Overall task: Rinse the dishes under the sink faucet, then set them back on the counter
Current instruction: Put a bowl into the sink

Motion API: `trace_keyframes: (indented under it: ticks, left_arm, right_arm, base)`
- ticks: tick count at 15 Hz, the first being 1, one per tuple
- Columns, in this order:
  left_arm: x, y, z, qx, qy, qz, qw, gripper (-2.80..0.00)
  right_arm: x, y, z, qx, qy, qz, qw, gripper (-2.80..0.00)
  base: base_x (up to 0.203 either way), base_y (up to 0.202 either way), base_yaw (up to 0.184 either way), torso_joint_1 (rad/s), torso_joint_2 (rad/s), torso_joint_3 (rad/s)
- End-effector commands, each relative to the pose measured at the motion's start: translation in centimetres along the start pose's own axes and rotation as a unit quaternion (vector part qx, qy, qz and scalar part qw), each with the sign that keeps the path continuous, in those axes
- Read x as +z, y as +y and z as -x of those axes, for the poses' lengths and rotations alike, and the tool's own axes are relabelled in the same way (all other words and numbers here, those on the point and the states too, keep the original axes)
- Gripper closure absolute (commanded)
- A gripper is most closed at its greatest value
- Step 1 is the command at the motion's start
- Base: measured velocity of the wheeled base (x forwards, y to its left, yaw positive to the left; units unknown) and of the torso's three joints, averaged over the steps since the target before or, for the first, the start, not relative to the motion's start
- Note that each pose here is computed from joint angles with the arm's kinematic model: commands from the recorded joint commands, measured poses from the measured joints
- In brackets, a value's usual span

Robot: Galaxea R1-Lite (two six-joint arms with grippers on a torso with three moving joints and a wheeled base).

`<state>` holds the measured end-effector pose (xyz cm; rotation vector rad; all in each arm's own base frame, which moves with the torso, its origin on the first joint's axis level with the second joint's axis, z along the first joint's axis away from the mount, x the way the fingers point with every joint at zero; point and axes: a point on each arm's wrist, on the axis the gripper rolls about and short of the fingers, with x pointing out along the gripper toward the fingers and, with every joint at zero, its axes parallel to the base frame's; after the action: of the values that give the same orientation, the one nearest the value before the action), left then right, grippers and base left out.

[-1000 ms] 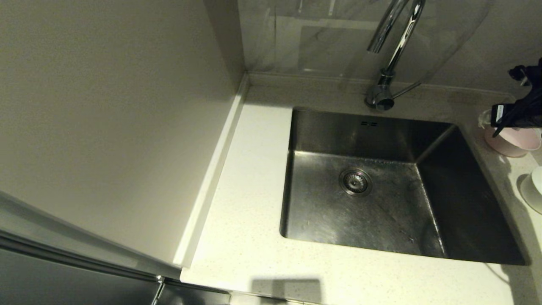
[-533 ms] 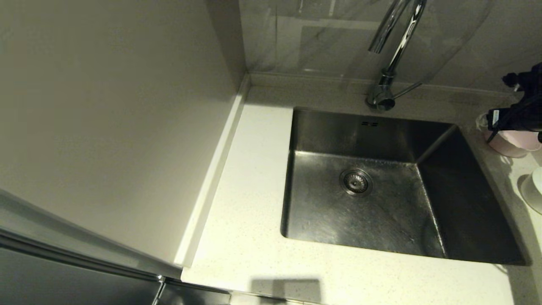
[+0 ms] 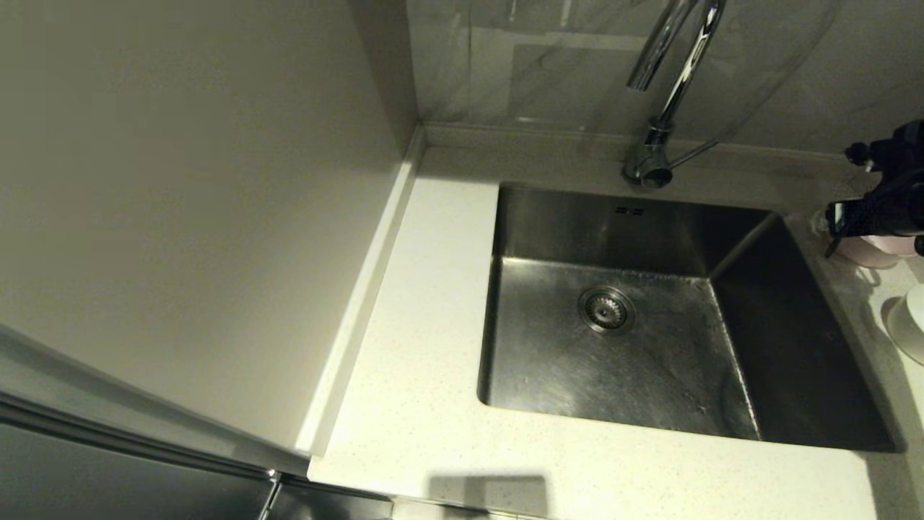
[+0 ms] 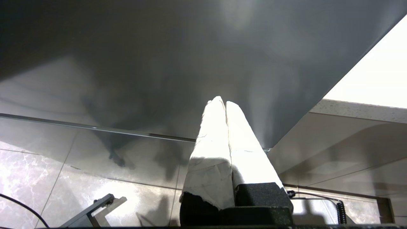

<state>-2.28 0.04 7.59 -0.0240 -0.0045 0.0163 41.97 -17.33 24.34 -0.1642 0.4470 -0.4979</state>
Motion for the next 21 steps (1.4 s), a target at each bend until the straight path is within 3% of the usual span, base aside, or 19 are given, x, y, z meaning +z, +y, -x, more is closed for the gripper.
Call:
trace_keyframes:
  ticks: [1, 7, 9, 14, 17, 19, 21]
  left_arm:
    - [0.0, 0.0, 0.0, 0.000, -0.001, 0.000, 1.0000, 0.00]
    - [0.0, 0.0, 0.0, 0.000, -0.001, 0.000, 1.0000, 0.00]
    - [0.0, 0.0, 0.0, 0.000, -0.001, 0.000, 1.0000, 0.00]
    - [0.0, 0.0, 0.0, 0.000, -0.001, 0.000, 1.0000, 0.00]
    - [0.0, 0.0, 0.0, 0.000, -0.001, 0.000, 1.0000, 0.00]
    - [0.0, 0.0, 0.0, 0.000, -0.001, 0.000, 1.0000, 0.00]
    - [0.0, 0.0, 0.0, 0.000, -0.001, 0.000, 1.0000, 0.00]
  right_arm:
    - [-0.2, 0.1, -0.2, -0.001, 0.004, 0.000, 1.000, 0.00]
    - [-0.2, 0.3, 0.8, 0.004, 0.010, -0.001, 1.000, 0.00]
    - [-0.2, 1.8, 3.1, 0.027, 0.016, -0.002, 1.000, 0.00]
    - [-0.3, 8.5, 11.6, 0.131, 0.009, 0.024, 0.991, 0.00]
    - [-1.6, 14.0, 15.5, 0.207, 0.015, 0.061, 0.976, 0.00]
    - [-3.5, 17.9, 16.6, 0.227, 0.038, 0.087, 0.969, 0.00]
    - [-5.6, 21.1, 15.0, 0.206, 0.056, 0.086, 0.973, 0.00]
  base:
    - [0.000, 0.000, 0.000, 0.000, 0.00, 0.000]
    - [0.000, 0.000, 0.000, 0.000, 0.00, 0.000]
    - [0.000, 0.000, 0.000, 0.000, 0.00, 0.000]
    - [0.000, 0.000, 0.000, 0.000, 0.00, 0.000]
    - [0.000, 0.000, 0.000, 0.000, 0.00, 0.000]
    - [0.000, 0.000, 0.000, 0.000, 0.00, 0.000]
    - [0.000, 0.000, 0.000, 0.000, 0.00, 0.000]
